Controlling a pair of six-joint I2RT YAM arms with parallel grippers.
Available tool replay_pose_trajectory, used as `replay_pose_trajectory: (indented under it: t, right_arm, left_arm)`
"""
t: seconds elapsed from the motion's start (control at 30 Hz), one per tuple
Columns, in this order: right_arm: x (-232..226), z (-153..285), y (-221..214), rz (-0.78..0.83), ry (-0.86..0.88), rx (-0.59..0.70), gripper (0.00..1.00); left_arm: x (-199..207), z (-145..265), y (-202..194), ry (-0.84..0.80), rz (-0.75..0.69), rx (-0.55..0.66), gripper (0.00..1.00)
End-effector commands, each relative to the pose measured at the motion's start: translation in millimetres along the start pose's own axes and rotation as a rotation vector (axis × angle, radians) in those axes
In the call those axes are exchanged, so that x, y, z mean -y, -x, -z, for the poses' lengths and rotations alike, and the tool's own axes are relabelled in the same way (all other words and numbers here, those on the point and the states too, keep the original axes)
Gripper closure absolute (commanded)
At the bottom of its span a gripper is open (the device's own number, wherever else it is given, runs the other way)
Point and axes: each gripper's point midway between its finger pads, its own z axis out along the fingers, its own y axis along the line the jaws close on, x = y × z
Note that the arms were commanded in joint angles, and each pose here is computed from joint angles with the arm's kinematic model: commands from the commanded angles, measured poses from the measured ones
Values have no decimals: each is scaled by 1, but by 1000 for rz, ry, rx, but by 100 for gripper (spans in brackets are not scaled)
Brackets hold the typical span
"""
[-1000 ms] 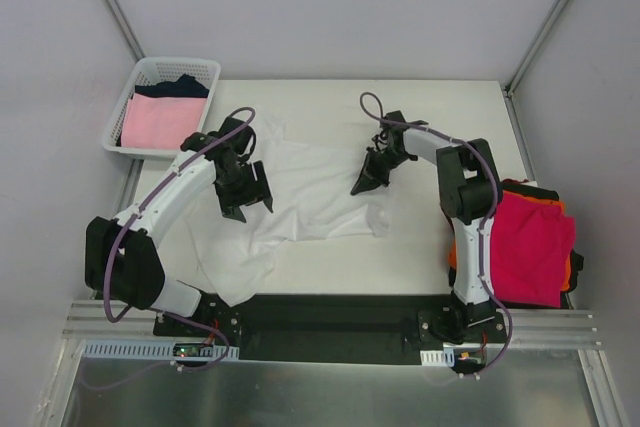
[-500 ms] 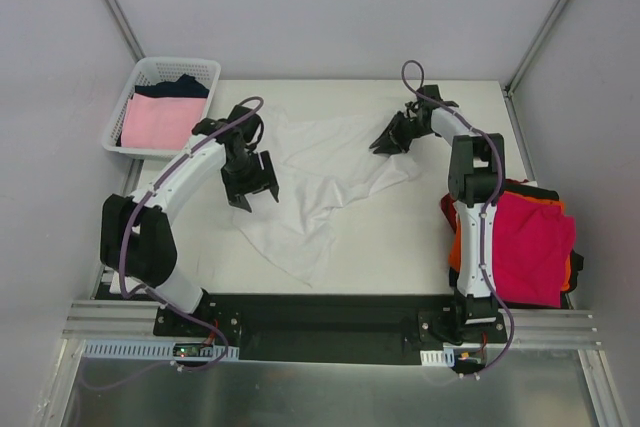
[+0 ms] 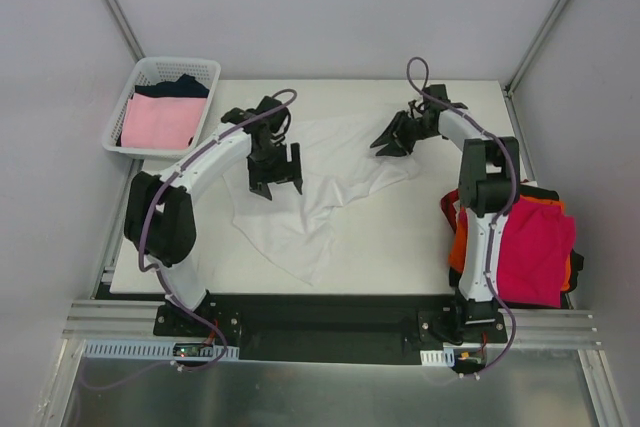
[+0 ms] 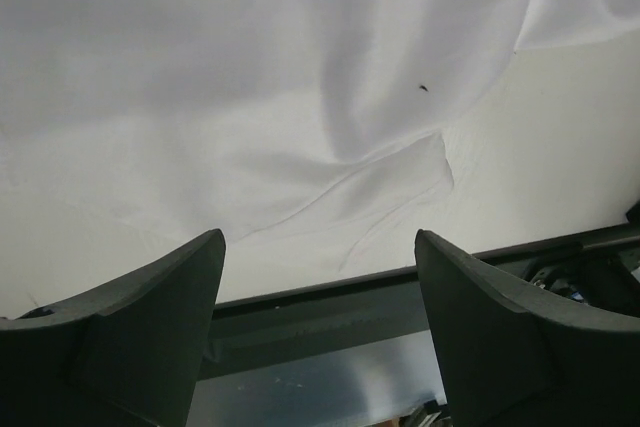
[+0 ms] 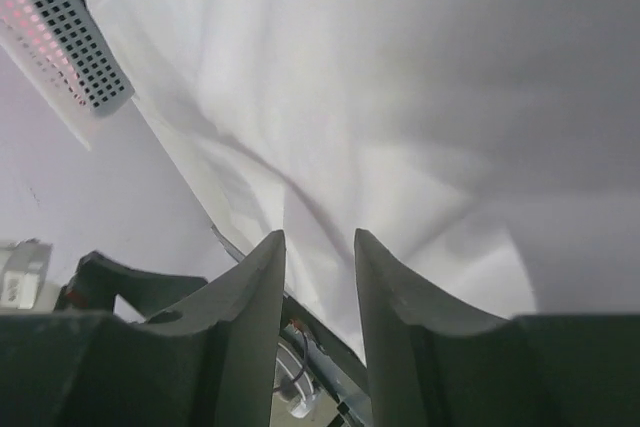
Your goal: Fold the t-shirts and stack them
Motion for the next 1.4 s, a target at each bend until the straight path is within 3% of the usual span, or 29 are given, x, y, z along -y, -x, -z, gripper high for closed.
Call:
replay_pose_trajectory:
  t: [0.0,0.3,0.43,0.53,1.1,1.37]
  right_arm:
    - [-36,85,3,144,42,160,62]
    - [27,129,-18,116,-90,166,59]
    - [54,130,-20,86,-118,153,41]
    - [63,125,-18,86,-130,144,37]
    - [89,90,-11,16,-112,106,39]
    - [74,76,-2,36,-100,116,49]
  left_arm:
    - [32,-16,-21,-126,-144,-69,22]
    - [21,-40,-55,-124,-203,-133,22]
    - [11,-50,-63,-109,-208,-148,19]
    - [5,-57,-68,-102,-211,-157,10]
    - [20,-49,-72,-189,-187,-160,8]
    - [38,-42,-74,-285,-191,-169,9]
